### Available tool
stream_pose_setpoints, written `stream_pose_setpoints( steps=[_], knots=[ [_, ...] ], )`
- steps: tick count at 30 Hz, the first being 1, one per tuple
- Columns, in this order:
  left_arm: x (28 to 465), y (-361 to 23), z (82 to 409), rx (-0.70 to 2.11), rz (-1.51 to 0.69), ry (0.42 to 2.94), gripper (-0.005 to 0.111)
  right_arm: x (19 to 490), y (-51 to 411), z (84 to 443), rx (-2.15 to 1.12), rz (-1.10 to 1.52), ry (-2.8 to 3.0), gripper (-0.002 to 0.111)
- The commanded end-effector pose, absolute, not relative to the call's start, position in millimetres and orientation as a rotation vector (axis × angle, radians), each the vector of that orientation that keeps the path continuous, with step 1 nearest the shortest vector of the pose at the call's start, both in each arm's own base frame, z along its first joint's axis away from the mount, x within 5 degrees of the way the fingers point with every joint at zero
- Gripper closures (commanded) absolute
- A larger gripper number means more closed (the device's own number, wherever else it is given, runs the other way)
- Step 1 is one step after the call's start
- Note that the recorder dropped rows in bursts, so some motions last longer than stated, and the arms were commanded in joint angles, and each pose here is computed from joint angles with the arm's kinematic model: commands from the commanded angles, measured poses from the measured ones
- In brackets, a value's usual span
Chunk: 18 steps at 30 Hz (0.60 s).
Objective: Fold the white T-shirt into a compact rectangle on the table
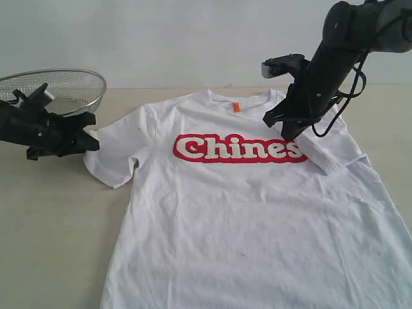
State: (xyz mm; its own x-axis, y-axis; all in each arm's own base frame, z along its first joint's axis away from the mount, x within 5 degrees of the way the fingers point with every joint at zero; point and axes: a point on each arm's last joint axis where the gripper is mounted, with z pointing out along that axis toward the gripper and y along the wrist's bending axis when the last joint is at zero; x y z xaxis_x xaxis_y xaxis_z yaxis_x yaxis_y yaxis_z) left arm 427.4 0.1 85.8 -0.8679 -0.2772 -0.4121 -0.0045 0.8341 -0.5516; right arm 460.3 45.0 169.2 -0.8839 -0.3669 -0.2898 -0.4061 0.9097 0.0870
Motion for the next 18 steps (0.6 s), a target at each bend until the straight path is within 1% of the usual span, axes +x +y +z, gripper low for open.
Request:
stream_pose_setpoints(
  steps=[1, 3, 6, 11, 12, 13, 14, 15, 18],
  knots=[
    [422, -7, 82, -0.121, -0.791, 2.559, 0.102, 459, 44, 175, -0.583, 0.212, 2.796, 0.109],
    [421, -9, 91, -0.085, -0.816, 2.543, 0.102, 459, 44, 175, -0.583, 0.212, 2.796, 0.109],
    [421, -10, 115, -0.021, -0.818, 2.493, 0.102, 459, 44, 175, -0.583, 0.212, 2.796, 0.109],
    [422, -27, 154, 0.11, -0.729, 2.398, 0.102, 460, 44, 175, -0.581, 0.209, 2.79, 0.109],
    [423, -37, 163, 0.144, -0.675, 2.37, 0.102, 460, 44, 175, -0.581, 0.209, 2.79, 0.109],
    [423, -42, 166, 0.158, -0.661, 2.362, 0.102, 460, 44, 175, -0.581, 0.21, 2.792, 0.109],
    [422, -57, 166, 0.223, -0.635, 2.352, 0.102, 460, 44, 175, -0.579, 0.211, 2.793, 0.109],
    [422, -64, 166, 0.247, -0.627, 2.349, 0.102, 460, 44, 175, -0.579, 0.211, 2.793, 0.109],
    [421, -109, 166, 0.388, -0.587, 2.316, 0.102, 459, 44, 175, -0.578, 0.213, 2.797, 0.109]
  ],
)
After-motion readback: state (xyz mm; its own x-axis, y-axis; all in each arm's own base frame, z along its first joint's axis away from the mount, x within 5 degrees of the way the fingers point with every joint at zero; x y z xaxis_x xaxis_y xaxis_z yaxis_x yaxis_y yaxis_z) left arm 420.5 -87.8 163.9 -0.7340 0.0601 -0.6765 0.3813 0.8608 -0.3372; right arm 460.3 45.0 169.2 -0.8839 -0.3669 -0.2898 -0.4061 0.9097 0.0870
